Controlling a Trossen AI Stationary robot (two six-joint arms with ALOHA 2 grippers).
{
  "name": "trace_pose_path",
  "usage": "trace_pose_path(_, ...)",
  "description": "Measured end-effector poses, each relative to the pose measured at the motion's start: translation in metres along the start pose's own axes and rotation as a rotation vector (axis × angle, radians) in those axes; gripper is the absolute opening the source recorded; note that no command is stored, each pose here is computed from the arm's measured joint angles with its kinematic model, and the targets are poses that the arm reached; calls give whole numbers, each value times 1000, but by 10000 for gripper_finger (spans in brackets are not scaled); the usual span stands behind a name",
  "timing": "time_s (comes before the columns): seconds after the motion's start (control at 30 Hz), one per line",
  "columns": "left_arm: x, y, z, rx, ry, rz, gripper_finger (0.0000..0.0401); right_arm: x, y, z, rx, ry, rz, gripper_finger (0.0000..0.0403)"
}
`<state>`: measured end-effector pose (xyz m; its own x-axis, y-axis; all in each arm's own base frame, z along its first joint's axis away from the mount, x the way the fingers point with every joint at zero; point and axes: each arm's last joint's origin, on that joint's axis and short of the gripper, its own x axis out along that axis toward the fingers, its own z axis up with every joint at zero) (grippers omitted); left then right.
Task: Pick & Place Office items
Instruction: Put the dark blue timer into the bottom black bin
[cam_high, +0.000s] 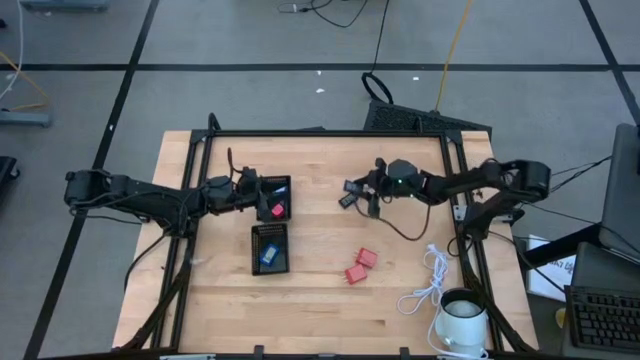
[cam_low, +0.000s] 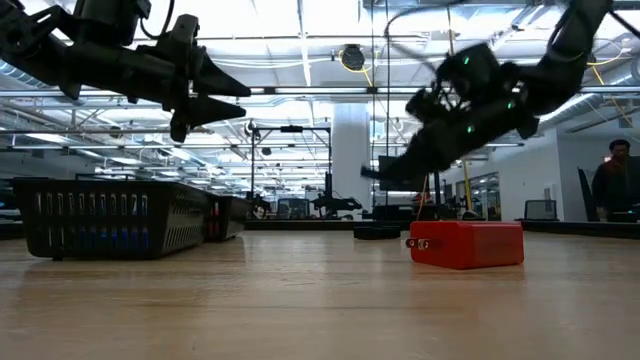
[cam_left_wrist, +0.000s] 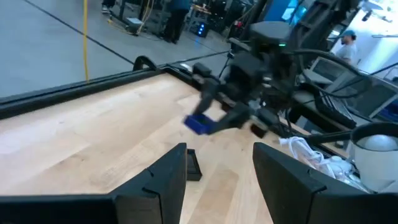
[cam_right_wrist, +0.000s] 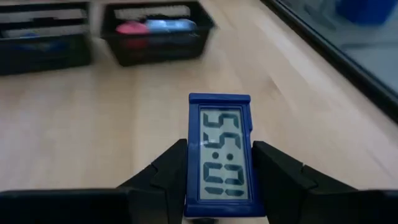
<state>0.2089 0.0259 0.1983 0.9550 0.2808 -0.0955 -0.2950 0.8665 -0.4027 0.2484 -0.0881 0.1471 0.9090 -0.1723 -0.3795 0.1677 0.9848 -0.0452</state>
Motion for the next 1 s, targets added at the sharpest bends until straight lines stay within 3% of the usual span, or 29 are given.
trace_pose_path(0.1,0,0,0,-70,6,-8,186,-5,17,15,-98,-73,34,143)
trace_pose_path(0.37,23,-6,-2,-230,54,-22,221,-7,52,25,-383,-95,-123,143)
trace_pose_path(0.63,76,-18,1,-264,83,4,263,-6,63,37,-407,-143,-116,143)
trace_pose_path(1.0,139,-26,-13,-267,133,16,251,-7,70,37,-431,-147,-93,143)
